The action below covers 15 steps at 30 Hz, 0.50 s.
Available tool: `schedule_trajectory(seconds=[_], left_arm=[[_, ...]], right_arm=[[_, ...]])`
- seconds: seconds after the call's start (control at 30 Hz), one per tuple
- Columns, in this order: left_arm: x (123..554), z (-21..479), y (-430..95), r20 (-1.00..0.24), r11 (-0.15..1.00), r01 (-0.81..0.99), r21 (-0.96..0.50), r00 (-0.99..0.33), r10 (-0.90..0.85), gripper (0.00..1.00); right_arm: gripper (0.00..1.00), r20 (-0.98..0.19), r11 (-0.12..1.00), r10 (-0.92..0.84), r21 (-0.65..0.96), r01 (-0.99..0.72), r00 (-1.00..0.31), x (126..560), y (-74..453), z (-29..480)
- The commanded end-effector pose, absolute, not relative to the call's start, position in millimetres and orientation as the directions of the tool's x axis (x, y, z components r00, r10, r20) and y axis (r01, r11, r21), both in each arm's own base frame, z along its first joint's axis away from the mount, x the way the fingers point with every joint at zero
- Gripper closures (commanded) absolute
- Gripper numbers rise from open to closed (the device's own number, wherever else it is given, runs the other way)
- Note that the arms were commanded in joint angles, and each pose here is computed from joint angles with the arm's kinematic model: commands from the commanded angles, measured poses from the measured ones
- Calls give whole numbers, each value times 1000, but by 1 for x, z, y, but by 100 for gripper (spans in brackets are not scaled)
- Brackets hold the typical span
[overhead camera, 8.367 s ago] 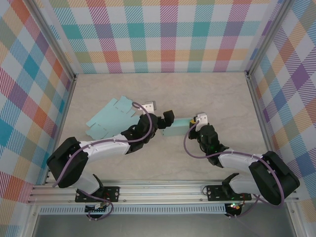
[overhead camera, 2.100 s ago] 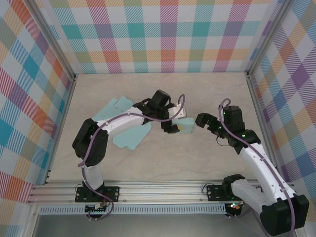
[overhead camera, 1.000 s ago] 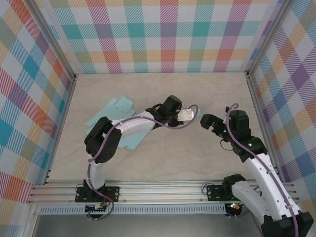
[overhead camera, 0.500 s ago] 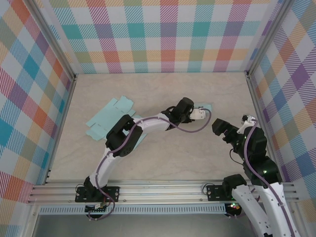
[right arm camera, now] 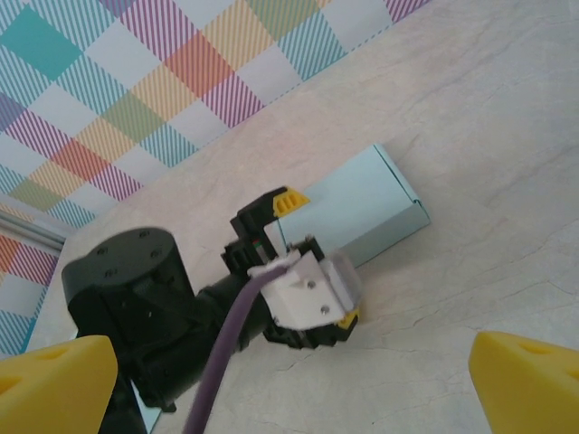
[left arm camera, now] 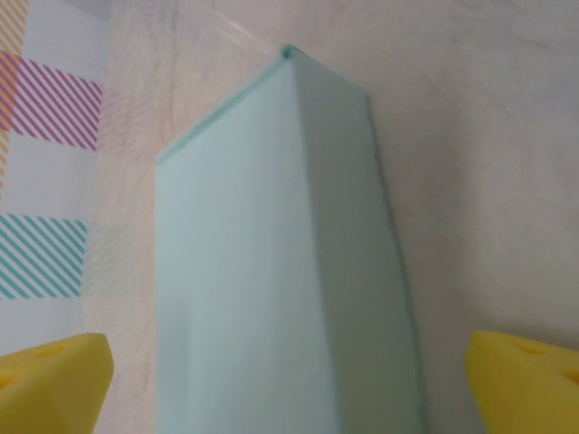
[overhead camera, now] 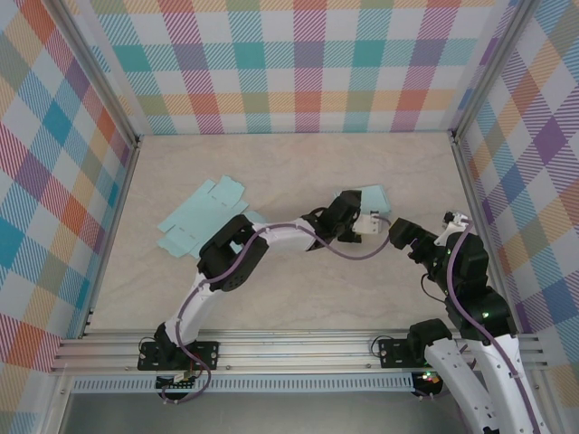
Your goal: Fold the paper box
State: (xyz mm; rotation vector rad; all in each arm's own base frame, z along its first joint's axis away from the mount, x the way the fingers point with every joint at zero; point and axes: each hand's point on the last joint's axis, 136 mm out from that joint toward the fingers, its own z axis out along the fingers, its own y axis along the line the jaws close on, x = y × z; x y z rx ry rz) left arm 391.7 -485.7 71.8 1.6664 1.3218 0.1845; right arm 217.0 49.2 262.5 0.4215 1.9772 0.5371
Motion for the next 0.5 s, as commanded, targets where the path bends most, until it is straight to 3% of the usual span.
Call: schedule_trajectory(seconds=[0.0, 0.23, 0.47], left_arm=[[372, 131, -490, -465, 141, 572, 808, 471, 750, 0], [353, 175, -429, -655, 444, 531, 722, 317, 686, 0], [341, 210, -330, -826, 761, 362, 539, 52, 561, 0]], right_arm=[[0, -742, 839, 514, 540, 70, -430, 218, 48, 262], [0, -746, 820, 529, 572, 17, -405, 224, 56, 270], [0, -732, 804, 520, 594, -37, -440, 235, 71, 268]])
